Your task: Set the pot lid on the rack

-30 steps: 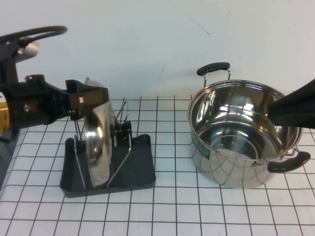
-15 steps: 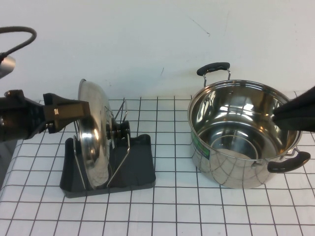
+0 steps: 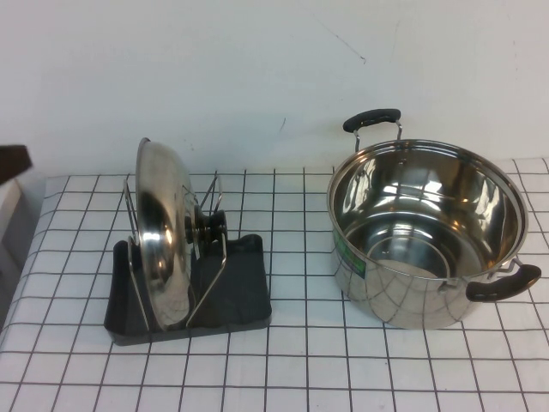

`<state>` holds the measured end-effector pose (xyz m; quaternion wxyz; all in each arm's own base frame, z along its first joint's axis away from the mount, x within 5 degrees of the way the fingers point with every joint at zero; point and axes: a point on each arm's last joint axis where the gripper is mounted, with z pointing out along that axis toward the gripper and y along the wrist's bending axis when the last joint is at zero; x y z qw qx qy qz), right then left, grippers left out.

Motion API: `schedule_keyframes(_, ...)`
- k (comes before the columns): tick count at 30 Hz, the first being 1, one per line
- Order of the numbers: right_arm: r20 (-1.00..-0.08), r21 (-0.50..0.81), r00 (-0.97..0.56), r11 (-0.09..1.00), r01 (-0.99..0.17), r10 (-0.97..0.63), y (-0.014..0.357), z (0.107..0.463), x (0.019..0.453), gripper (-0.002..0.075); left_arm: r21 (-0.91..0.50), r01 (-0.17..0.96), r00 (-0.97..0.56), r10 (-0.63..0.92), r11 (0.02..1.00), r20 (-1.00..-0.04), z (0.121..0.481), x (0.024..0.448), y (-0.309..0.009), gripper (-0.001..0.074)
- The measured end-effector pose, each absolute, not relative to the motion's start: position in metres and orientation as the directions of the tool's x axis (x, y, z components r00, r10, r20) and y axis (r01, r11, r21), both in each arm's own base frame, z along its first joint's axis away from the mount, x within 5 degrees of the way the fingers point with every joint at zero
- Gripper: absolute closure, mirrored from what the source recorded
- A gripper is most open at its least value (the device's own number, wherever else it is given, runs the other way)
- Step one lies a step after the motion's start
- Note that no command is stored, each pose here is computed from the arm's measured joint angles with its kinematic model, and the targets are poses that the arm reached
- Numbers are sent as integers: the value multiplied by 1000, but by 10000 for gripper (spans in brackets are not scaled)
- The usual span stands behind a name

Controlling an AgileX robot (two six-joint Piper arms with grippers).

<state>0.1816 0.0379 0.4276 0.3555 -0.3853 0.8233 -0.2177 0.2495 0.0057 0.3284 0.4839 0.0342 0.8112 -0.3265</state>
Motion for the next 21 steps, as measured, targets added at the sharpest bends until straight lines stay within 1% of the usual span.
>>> schedule_keyframes(4, -540, -635, -372, 656, -408, -755, 35, 444, 165, 727, -336, 354, -387, -190, 873, -902, 346, 232, 9, 732)
schedule_keyframes(7, -617, -630, -328, 698, -341, -716, 27, 451, 146, 727, -242, 296, -308, -148, 924, -940, 348, 214, 10, 734)
schedule_keyframes(11, -686, -623, -291, 745, -239, -667, 15, 446, 124, 727, -129, 200, -231, -82, 971, -970, 339, 188, 8, 735)
schedule_keyframes(13, -715, -607, -274, 766, -212, -643, 10, 435, 113, 727, -76, 199, -201, -35, 977, -979, 334, 175, 0, 735)
schedule_keyframes(15, -729, -595, -267, 776, -210, -631, 7, 419, 104, 727, -14, 255, -167, 30, 967, -985, 329, 162, -13, 735)
schedule_keyframes(18, -751, -554, -271, 798, -239, -602, 6, 390, 93, 727, 57, 357, -104, 100, 932, -990, 330, 147, -31, 735)
schedule_keyframes(21, -791, -481, -264, 828, -288, -552, 9, 360, 84, 727, 98, 452, -29, 125, 887, -992, 336, 130, -45, 735)
